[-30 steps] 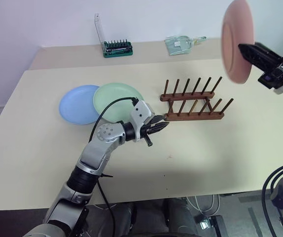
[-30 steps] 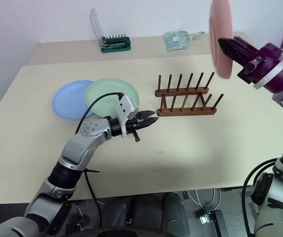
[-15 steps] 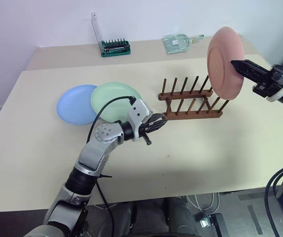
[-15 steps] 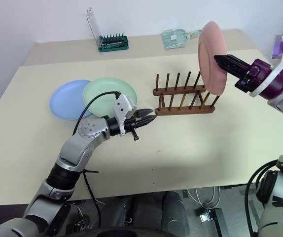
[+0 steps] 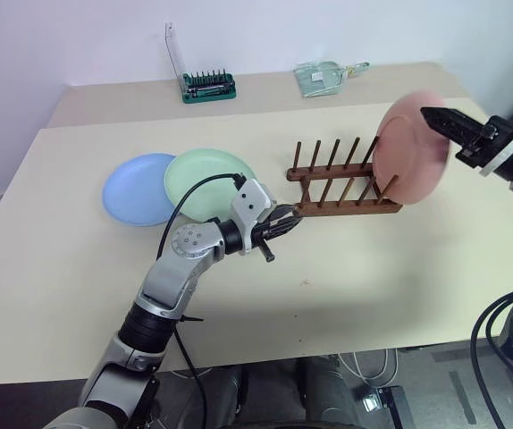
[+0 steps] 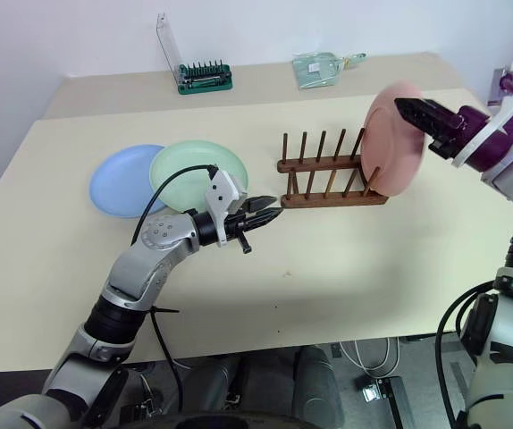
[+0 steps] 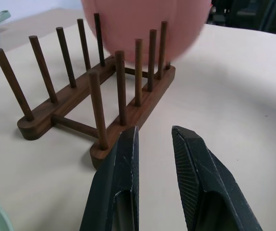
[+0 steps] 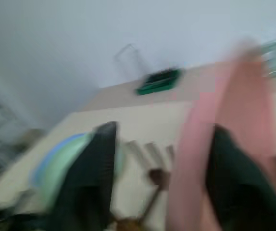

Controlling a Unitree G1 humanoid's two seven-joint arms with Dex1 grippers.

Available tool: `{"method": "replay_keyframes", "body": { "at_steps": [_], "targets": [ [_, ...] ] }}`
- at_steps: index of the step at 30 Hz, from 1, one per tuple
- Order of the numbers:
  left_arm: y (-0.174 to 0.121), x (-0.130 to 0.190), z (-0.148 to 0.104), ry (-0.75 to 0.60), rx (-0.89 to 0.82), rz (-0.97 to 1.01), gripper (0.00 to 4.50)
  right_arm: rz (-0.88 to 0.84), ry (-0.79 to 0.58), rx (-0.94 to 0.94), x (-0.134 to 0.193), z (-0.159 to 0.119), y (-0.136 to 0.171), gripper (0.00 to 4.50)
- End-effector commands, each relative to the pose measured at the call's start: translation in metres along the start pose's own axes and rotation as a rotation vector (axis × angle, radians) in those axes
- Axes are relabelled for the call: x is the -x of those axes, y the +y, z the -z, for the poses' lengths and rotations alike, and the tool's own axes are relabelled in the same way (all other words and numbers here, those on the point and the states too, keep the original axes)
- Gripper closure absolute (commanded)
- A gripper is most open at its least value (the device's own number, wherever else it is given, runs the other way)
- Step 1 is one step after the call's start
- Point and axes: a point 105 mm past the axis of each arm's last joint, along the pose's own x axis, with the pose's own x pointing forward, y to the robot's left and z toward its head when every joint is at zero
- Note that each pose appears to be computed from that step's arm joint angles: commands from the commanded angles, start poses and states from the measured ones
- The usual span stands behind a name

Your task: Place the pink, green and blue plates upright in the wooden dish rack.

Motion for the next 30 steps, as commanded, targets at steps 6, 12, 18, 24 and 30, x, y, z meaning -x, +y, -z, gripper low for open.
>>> {"method": "replay_keyframes", "body": {
  "at_steps": [6,12,18,24,30],
  "targets": [
    [0.021,0.013,-0.025,-0.088,0.021,-0.140,3.17,0.216,-0.180,0.544,0.014,-0.074,0.005,2.07],
    [0.125,0.081,-0.038,-0.043,0.004,-0.949,0.65,-0.193,-0.040,0.764,-0.001,-0.042,0.106,2.06],
    [0.136,0.125,-0.046,-0.029,0.122,-1.282,0.01,-0.516,0.170,0.619,-0.003,0.043,0.169,2.06],
    [0.121,0.115,-0.020,0.125,0.206,-1.204,0.01,-0.611,0.264,0.504,-0.003,0.098,0.189,2.06],
    [0.127,0.118,0.008,0.215,0.408,-1.183,0.01,-0.600,0.292,0.468,0.001,0.117,0.191,2.06]
  ]
}}
